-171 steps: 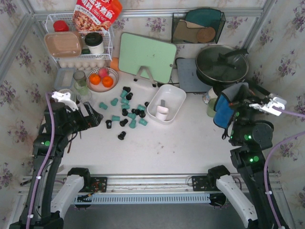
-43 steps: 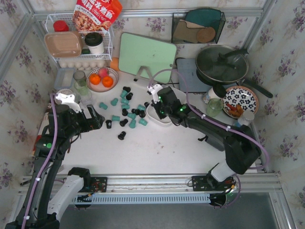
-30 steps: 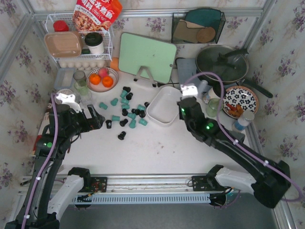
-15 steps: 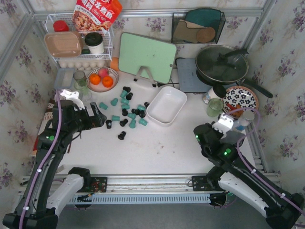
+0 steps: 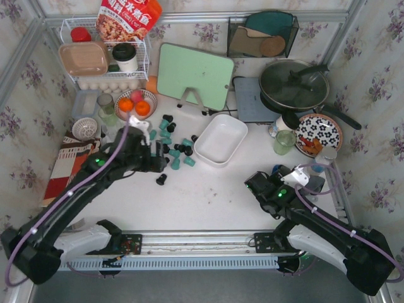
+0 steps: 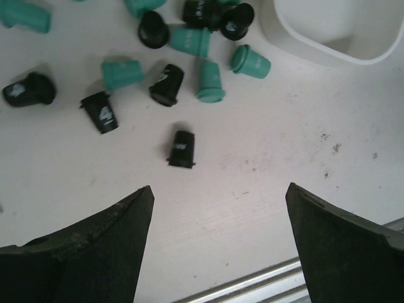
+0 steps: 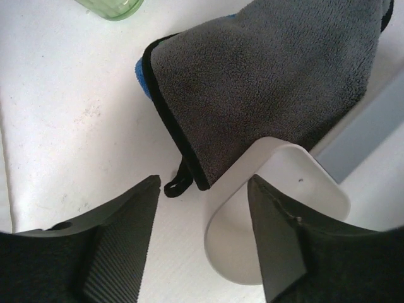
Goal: Mix the coffee capsules in the storage basket
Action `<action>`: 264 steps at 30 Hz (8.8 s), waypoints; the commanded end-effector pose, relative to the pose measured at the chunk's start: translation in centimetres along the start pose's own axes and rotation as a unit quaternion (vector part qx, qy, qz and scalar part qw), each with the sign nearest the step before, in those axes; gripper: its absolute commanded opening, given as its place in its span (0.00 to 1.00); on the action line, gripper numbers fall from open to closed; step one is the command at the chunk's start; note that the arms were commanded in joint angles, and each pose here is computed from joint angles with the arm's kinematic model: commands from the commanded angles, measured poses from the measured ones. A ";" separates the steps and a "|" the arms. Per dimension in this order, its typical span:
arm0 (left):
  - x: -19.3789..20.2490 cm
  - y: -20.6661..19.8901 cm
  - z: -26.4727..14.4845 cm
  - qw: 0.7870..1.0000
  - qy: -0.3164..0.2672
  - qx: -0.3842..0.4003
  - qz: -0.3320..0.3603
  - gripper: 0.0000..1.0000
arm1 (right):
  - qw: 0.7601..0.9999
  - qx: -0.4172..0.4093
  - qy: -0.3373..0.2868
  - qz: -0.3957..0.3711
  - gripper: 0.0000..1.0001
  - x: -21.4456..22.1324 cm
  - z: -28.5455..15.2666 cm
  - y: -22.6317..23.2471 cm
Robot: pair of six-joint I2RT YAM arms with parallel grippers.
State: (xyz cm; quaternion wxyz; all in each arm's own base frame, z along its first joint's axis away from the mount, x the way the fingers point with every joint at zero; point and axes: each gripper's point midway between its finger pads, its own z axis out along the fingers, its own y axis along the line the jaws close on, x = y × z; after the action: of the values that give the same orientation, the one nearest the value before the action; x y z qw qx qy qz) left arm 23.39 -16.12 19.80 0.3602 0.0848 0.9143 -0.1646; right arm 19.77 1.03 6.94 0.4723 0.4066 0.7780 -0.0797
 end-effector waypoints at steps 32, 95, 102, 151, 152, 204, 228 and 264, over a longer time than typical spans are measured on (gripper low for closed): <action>-4.4 -9.0 26.4 0.981 0.116 0.039 0.153 0.41 | 0.988 -0.148 0.029 -0.032 0.77 -0.3 -2.0 4.0; -6.1 -13.2 21.3 0.958 -0.043 -0.165 -0.231 0.69 | 0.965 -0.250 0.010 -0.084 1.00 -4.6 -5.9 8.6; -7.8 -12.8 17.2 0.990 -0.060 -0.108 -0.067 0.72 | 0.945 -0.297 -0.038 -0.132 1.00 -6.6 -6.9 11.8; 10.0 1.5 11.1 0.987 0.138 -0.041 0.069 0.62 | 0.845 -0.445 -0.164 -0.247 0.97 -2.6 -6.0 20.7; 10.0 1.8 11.3 0.987 0.139 -0.043 0.065 0.61 | 0.845 -0.445 -0.163 -0.247 0.97 -2.5 -6.1 20.8; -5.9 -8.4 10.4 0.977 -0.147 0.137 0.075 0.29 | 0.879 -0.403 -0.204 -0.153 0.98 -6.7 -6.3 17.8; -7.4 -13.1 24.9 0.992 -0.030 0.098 0.073 0.47 | 0.878 -0.405 -0.203 -0.156 0.99 -6.3 -6.1 18.0; 1.1 15.6 5.1 0.881 -0.117 -0.411 -0.205 1.00 | 0.875 -0.416 -0.186 -0.165 1.00 -5.3 -6.1 18.8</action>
State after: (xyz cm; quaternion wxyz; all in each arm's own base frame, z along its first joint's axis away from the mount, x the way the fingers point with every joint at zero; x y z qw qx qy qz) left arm 31.99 -7.20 12.69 0.4367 -0.1799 0.8776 0.0823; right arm 29.87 13.09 18.51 0.7066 0.0121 0.7019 0.0891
